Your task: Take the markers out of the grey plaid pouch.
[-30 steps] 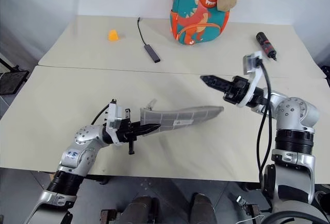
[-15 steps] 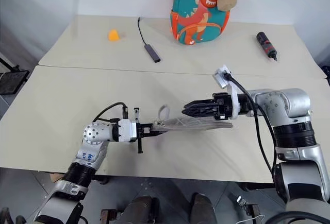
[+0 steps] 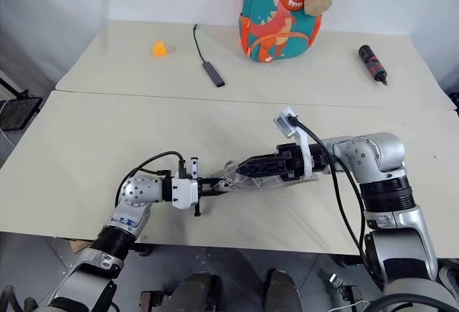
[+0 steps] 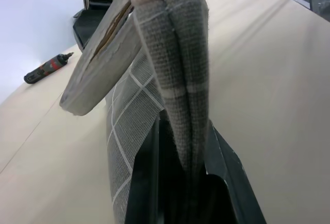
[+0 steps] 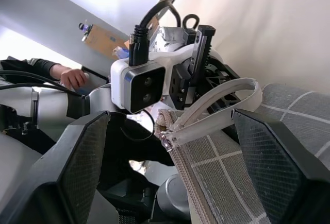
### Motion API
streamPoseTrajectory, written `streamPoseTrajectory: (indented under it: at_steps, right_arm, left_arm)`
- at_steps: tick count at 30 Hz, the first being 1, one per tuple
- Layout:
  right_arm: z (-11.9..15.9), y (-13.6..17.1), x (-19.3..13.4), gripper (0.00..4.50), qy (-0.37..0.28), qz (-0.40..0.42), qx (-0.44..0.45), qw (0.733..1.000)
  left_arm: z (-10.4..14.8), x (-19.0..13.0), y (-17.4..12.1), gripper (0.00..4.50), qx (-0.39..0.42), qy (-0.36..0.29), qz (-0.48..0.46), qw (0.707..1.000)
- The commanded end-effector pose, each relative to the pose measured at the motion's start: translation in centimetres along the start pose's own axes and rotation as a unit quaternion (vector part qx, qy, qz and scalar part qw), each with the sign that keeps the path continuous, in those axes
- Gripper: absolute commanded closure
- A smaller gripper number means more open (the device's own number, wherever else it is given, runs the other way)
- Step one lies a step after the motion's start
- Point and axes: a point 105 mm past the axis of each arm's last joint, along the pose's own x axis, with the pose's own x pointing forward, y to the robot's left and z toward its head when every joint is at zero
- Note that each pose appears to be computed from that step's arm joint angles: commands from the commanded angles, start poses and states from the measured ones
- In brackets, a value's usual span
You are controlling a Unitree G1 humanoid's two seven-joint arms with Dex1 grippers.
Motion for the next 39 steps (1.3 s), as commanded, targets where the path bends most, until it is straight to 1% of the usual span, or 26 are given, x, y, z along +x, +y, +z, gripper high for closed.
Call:
streamPoseTrajectory:
  at_steps: [1,3,9,16,26,29,31,32,34,39]
  right_arm:
    - [0.5,-0.6,-0.9,0.55,-0.019,-0.025,-0.012,0.999]
    - [0.3,-0.9,-1.0,0.55,-0.016,-0.027,-0.008,0.999]
    - [-0.2,-0.1,0.0,0.55,-0.017,0.012,0.004,1.000]
    - [-0.3,1.5,1.2,0.55,-0.025,0.066,0.015,0.997]
    - [0.0,2.1,2.5,0.55,-0.063,0.100,0.025,0.993]
    - [-0.1,2.1,3.3,1.12,-0.070,0.106,0.025,0.992]
    - [-0.1,2.0,3.7,1.75,-0.076,0.107,0.022,0.991]
    - [0.0,2.0,3.9,2.19,-0.081,0.107,0.019,0.991]
    - [0.3,1.9,4.0,2.80,-0.094,0.104,0.014,0.990]
    - [1.4,1.9,3.3,4.48,-0.131,0.107,-0.003,0.986]
  left_arm:
    - [0.5,0.0,0.6,4.50,0.019,-0.004,0.005,1.000]
    - [0.5,0.1,0.6,4.50,0.018,-0.005,0.006,1.000]
    - [0.5,0.3,0.7,4.50,0.016,-0.006,0.005,1.000]
    - [0.3,0.1,0.6,4.50,0.013,0.000,0.002,1.000]
    - [0.2,0.1,0.5,4.50,0.010,0.002,0.000,1.000]
    - [0.2,0.2,0.6,4.50,0.010,0.001,0.001,1.000]
    - [0.2,0.3,0.6,4.50,0.010,0.001,0.001,1.000]
    - [0.2,0.3,0.6,4.50,0.010,0.000,0.001,1.000]
    - [0.3,0.2,0.6,4.50,0.009,0.000,0.001,1.000]
    - [0.3,0.0,0.7,4.50,0.004,-0.002,0.007,1.000]
